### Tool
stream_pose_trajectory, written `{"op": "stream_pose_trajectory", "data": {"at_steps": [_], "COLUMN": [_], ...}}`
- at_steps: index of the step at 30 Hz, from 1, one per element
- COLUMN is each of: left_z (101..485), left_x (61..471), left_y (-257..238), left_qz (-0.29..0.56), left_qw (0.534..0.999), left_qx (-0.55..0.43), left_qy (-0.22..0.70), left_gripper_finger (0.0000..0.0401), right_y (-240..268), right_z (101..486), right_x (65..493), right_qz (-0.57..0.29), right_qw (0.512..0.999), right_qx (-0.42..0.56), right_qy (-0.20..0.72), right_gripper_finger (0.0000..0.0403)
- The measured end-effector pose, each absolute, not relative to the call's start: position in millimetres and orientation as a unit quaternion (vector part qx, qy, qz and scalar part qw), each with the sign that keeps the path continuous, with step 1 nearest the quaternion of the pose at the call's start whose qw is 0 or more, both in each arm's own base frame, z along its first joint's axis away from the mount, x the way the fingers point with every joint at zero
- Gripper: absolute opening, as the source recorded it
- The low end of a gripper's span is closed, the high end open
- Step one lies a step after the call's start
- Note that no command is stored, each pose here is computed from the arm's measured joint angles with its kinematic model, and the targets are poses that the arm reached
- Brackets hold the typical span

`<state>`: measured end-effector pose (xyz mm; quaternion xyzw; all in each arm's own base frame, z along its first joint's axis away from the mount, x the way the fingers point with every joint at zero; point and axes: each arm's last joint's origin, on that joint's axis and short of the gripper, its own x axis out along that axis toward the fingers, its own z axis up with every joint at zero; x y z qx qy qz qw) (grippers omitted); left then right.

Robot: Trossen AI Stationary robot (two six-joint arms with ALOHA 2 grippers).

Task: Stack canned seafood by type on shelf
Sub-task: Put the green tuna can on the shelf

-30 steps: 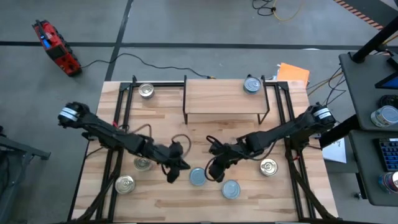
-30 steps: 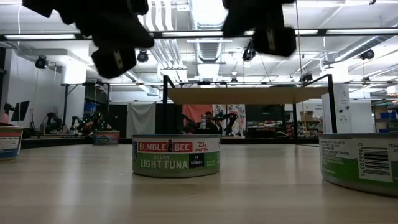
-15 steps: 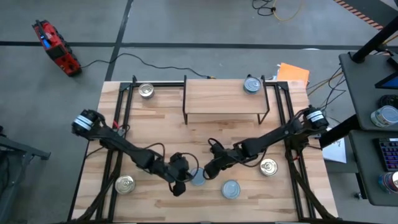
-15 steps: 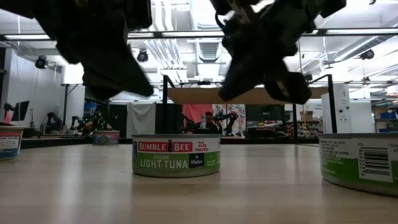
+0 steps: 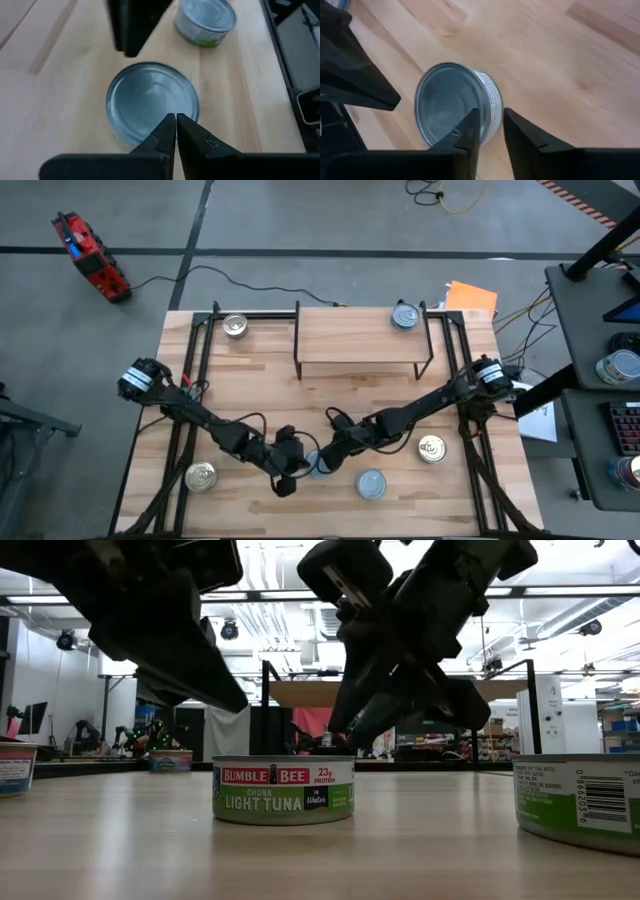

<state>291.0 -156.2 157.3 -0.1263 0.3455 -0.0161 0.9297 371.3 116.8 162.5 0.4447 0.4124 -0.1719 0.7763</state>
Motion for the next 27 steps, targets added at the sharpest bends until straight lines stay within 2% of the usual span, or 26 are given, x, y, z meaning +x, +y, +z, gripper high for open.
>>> {"op": "stream_pose_trajectory", "data": {"at_steps": [7,11,15,20,22,27], "left_z": [161,163,166,174,169,157], "left_x": [297,298,298,299,297,301], "left_y": [-144,-144,-144,-140,-137,-132], "left_qz": [-0.060,-0.114,-0.144,-0.253,-0.248,-0.153], "left_qw": [0.937,0.928,0.925,0.906,0.901,0.915], "left_qx": [-0.054,-0.079,-0.069,-0.023,0.005,0.037], "left_qy": [0.341,0.346,0.345,0.338,0.355,0.371], "left_gripper_finger": [0.0000,0.0000,0.0000,0.0000,0.0000,0.0000], "right_y": [117,117,117,119,119,119], "right_z": [162,162,162,162,162,162], "right_x": [371,371,372,371,371,371], "right_qz": [-0.169,-0.162,-0.159,-0.148,-0.146,-0.147], "right_qw": [0.779,0.785,0.783,0.778,0.778,0.777], "right_qx": [0.442,0.431,0.434,0.437,0.437,0.438], "right_qy": [0.412,0.414,0.416,0.425,0.427,0.427], "right_gripper_finger": [0.0155,0.0186,0.0203,0.0212,0.0212,0.0212]}}
